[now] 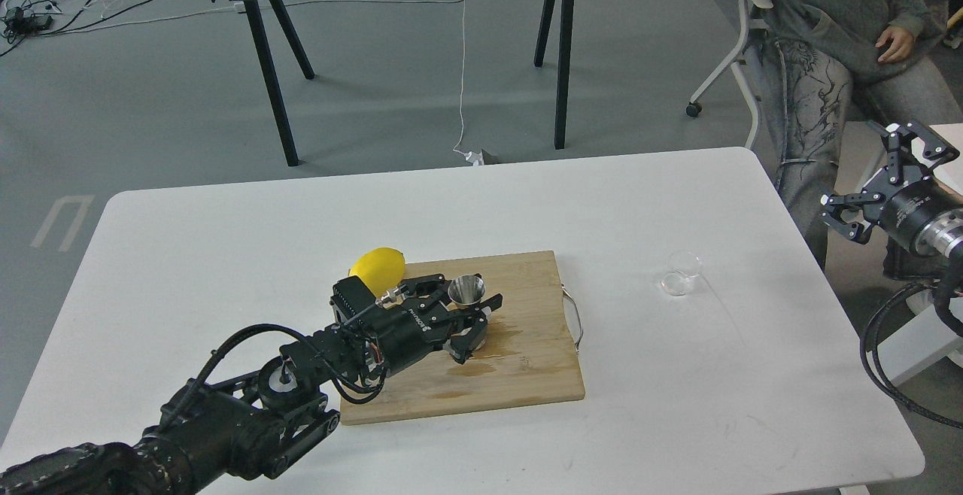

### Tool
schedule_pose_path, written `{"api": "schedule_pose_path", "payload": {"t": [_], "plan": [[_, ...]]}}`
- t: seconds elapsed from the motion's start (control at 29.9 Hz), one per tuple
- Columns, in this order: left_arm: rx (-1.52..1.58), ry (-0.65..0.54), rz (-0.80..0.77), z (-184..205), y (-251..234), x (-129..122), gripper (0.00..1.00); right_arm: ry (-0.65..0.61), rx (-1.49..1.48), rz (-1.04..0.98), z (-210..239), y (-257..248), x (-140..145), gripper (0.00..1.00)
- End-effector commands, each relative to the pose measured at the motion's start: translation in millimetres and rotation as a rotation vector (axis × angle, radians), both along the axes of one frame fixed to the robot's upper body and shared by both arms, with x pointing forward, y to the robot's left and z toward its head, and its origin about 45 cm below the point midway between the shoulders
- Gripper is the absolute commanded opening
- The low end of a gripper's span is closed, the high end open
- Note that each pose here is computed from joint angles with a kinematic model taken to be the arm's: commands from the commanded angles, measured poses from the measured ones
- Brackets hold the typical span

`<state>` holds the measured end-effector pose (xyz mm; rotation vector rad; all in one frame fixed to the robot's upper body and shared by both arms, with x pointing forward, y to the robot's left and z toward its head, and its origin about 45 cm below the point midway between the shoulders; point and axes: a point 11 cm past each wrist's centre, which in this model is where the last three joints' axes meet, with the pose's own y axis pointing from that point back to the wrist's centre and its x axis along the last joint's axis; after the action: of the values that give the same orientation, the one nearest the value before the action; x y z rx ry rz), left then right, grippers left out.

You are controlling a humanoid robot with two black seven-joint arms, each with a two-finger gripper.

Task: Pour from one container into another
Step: 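Lower the jigger onto the cutting board beside the lemon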

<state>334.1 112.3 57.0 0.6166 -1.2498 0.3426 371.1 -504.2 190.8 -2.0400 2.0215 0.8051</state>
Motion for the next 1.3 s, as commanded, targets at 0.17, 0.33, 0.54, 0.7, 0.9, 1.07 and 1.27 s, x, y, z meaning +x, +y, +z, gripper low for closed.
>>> {"api": "schedule_pose_path", "payload": {"t": [0.17,0.33,0.54,0.7,0.9,1.07,1.27], "plan": [[-0.001,0.002,-0.001,-0.7,-0.2,-1.1,0.63,0.0,-0.001,-0.001,0.4,-0.6,-0.2,1.0],[-0.004,0.0,-0.006,0.6,-2.1,-1.3,0.87,-0.001,-0.001,-0.001,0.7,-0.8,-0.1,1.0],[-0.004,0.0,-0.006,0.6,-2.1,-1.3,0.92,-0.001,-0.001,-0.001,0.7,-0.8,-0.1,1.0],[-0.004,0.003,-0.005,-0.5,-1.9,-2.4,0.94,-0.001,-0.001,-0.001,0.7,-0.8,-0.1,1.0],[-0.004,0.027,0.0,-9.0,0.3,-11.3,0.94,-0.001,-0.001,-0.001,0.7,-0.8,-0.1,1.0],[-0.005,0.045,0.006,-14.9,2.0,-17.7,0.94,-0.001,-0.002,-0.002,1.1,-1.4,-0.2,1.0],[-0.006,0.043,0.008,-14.2,2.0,-16.8,0.94,0.004,-0.002,-0.002,-1.3,-1.4,-2.3,1.0]]}}
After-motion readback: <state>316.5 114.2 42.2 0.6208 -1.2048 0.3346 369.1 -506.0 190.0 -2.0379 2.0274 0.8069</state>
